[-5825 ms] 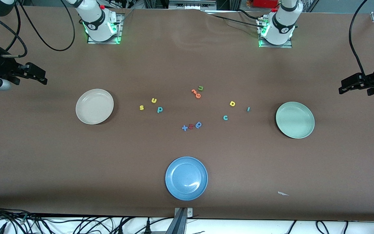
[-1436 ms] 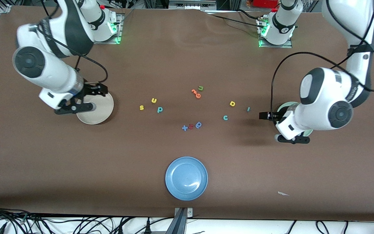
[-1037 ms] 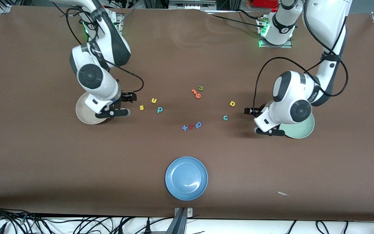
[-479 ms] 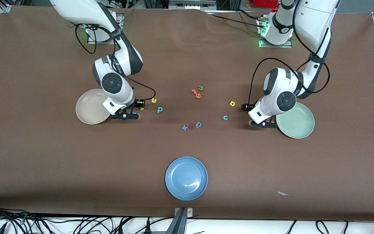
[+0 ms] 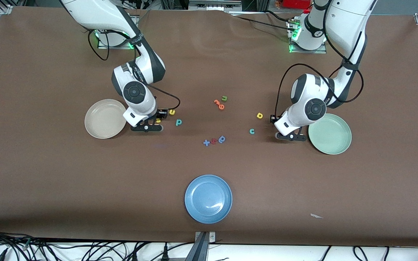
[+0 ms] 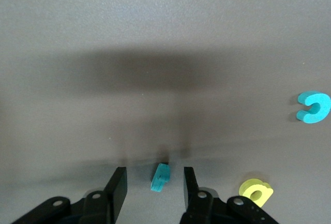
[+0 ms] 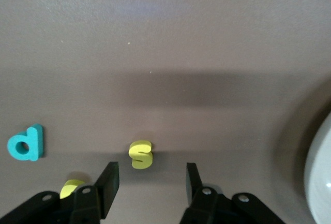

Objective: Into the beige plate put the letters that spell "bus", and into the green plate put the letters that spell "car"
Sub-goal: 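Place the yellow s in the cream plate while the left gripper grasps teal i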

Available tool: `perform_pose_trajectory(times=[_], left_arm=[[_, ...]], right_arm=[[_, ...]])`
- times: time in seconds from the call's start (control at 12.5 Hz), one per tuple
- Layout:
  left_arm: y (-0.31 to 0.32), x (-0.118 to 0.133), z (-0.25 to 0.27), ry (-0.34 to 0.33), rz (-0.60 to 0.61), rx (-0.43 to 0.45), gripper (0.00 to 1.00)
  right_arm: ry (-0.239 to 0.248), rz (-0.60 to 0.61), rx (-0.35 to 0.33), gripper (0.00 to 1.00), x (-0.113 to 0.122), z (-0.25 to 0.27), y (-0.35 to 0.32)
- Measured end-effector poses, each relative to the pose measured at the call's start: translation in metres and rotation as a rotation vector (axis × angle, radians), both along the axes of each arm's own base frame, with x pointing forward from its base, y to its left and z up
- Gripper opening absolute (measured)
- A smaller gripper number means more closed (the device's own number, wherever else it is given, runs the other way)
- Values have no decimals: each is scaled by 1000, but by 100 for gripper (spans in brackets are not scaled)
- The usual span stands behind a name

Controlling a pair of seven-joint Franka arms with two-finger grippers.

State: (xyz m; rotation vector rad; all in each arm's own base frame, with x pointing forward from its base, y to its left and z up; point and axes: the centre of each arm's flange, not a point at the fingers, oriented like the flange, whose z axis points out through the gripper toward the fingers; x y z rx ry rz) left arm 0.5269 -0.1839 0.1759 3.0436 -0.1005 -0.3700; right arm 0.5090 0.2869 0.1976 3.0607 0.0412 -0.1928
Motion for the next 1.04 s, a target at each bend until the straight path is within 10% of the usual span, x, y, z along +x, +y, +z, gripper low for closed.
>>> perform_pose_trajectory(times=[0.4, 0.72, 1.04], left_arm=[[-2, -6, -8, 16, -2, 8, 43], [-1, -5, -7, 15, 6, 10, 32], [-4, -3, -5, 2, 28, 12, 32]], right_arm=[[-31, 12, 19, 56, -9, -25, 3], [-40, 15, 25, 28, -8, -20, 5], [-46, 15, 27, 22, -6, -18, 5]])
